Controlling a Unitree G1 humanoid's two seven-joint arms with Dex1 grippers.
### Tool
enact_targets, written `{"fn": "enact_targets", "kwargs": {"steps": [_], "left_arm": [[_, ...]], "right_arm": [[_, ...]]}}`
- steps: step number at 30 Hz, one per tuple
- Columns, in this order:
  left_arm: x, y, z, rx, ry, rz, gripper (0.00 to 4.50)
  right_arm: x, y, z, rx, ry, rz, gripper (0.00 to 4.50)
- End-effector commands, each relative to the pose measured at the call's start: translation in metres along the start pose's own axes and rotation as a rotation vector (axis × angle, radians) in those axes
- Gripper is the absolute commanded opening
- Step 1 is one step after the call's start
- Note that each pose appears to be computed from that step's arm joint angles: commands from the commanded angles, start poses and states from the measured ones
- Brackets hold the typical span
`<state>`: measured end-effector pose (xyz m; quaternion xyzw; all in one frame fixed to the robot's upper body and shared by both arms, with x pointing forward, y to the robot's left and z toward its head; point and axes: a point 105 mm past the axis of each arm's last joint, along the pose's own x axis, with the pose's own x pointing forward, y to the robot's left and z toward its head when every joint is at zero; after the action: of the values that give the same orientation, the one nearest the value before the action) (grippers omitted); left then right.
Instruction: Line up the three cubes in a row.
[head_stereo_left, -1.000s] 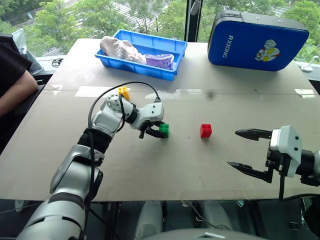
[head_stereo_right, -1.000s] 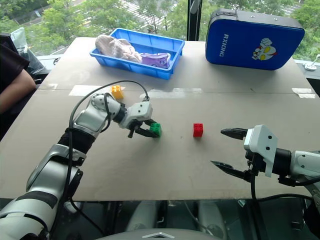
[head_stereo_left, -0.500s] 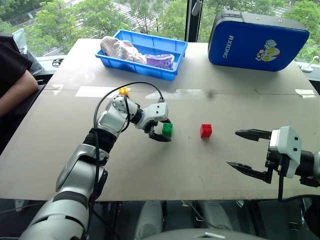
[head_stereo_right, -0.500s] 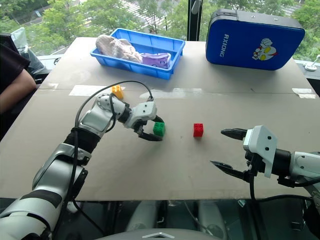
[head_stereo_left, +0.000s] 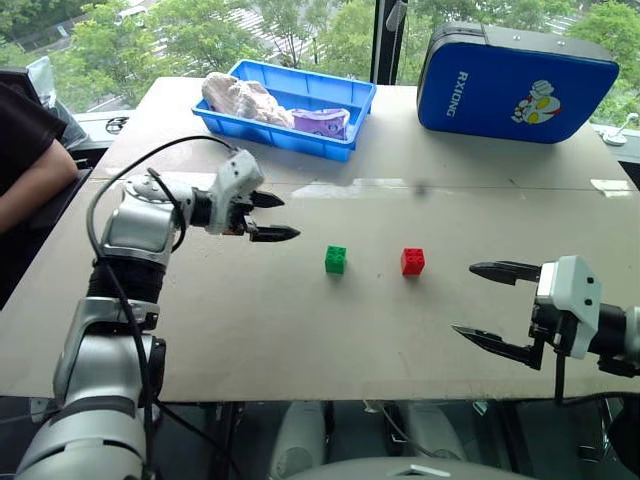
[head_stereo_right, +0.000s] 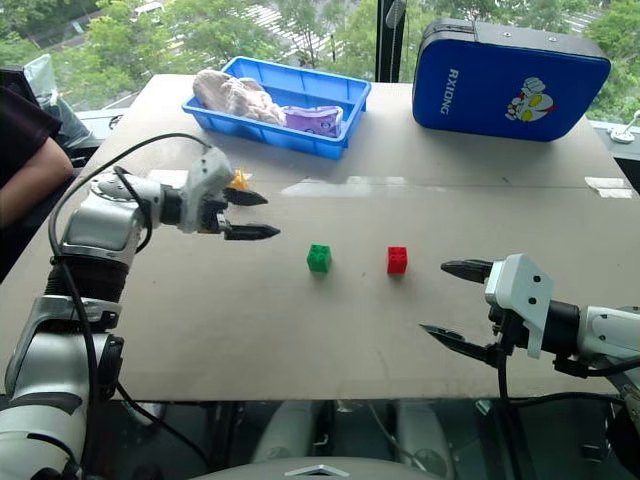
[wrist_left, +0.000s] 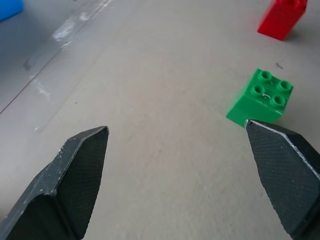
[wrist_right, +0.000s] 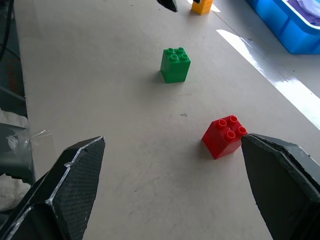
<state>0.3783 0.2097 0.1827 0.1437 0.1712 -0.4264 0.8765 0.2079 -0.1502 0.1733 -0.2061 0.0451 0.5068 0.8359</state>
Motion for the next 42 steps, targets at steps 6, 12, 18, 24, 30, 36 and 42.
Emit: {"fn": "enact_targets", "kwargs": {"steps": [6,12,18,24,30,36,42], "left_arm": [[-0.013,0.065,0.011,-0.100,-0.090,0.788,4.49],[0.002,0.058,0.004,-0.232,-0.067,0.950,4.49],[0.008,0.070,-0.006,-0.308,-0.063,1.044,4.49],[0.024,0.074,-0.004,-0.329,-0.100,1.025,4.49],[0.039,0.076,-0.004,-0.333,-0.112,0.996,4.49],[0.046,0.079,-0.005,-0.360,-0.124,1.048,4.49],[0.046,0.082,-0.007,-0.373,-0.122,1.097,3.11]], "right_arm": [[0.005,-0.005,0.006,-0.044,-0.037,0.001,4.50],[0.005,-0.010,0.010,-0.060,-0.057,-0.004,4.50],[0.006,-0.023,0.028,-0.059,-0.166,-0.066,4.50],[0.006,-0.032,0.039,-0.054,-0.228,-0.111,4.50],[0.003,-0.036,0.043,-0.050,-0.241,-0.134,4.50],[0.004,-0.034,0.042,-0.050,-0.233,-0.140,4.50],[0.002,-0.032,0.040,-0.052,-0.217,-0.147,4.50]]}}
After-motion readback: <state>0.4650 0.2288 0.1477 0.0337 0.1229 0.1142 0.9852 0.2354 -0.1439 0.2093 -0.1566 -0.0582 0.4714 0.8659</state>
